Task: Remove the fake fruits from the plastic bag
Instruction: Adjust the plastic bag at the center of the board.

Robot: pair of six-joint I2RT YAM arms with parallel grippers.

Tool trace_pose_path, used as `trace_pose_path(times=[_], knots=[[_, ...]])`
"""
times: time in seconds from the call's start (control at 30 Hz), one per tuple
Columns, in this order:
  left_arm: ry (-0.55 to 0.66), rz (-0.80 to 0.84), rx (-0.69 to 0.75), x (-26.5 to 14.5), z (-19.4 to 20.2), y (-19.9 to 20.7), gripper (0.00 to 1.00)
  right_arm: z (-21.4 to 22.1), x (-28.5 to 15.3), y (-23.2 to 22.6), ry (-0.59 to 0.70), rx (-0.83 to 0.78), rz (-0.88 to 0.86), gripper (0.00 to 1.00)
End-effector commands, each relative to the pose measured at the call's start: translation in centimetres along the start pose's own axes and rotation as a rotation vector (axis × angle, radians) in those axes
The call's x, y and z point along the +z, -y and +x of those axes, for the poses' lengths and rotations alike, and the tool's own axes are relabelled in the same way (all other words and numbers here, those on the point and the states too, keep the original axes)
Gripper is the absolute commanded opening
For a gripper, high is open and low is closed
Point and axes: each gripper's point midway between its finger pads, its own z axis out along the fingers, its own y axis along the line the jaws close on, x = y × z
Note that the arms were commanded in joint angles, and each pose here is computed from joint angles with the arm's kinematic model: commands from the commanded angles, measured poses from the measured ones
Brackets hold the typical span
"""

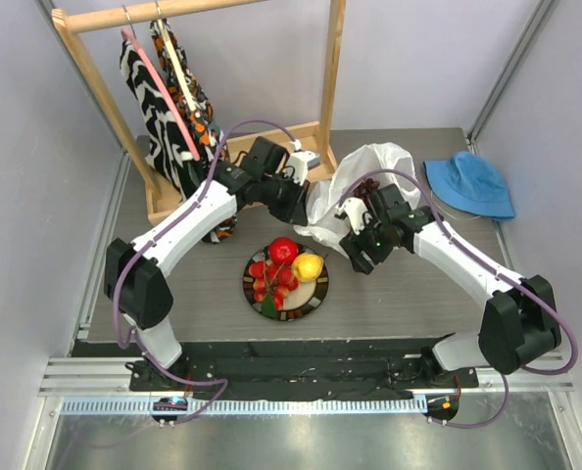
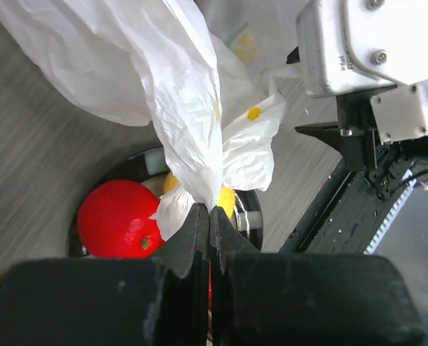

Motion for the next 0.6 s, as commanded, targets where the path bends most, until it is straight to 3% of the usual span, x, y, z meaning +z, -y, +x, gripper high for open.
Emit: trace_pose_path(times=[0.0,0.13,0.3,0.43,0.47,0.57], knots=[[0.037,0.058,0.025,-0.3,-0.8,2.5,0.00,-2.7,-4.0,-0.5,0.063,-0.028,-0.037,0.76],[0.024,0.059,0.041,0.0,-0.3,2.9,0.00,-6.8,-7.7,0.8,0.182,-0.040,-0.026,0.78],[0.016,0.044,0.048,0.0,0.3,2.7,0.00,-12.2,-11.3,3.6,0.387,0.001,0.027,0.71],[0.009,0.043,0.048,-0.2,0.6,2.7,0.00,-11.7,-8.6,6.1,0.349,0.020,0.107,0.52],[0.006,0.043,0.046,-0.2,0.7,2.7,0.00,-11.5,-8.0,6.4,0.332,0.017,0.115,0.42],[0.010,0.043,0.050,-0.3,0.6,2.8,0.00,-10.4,-5.8,7.2,0.268,-0.013,0.110,0.36]])
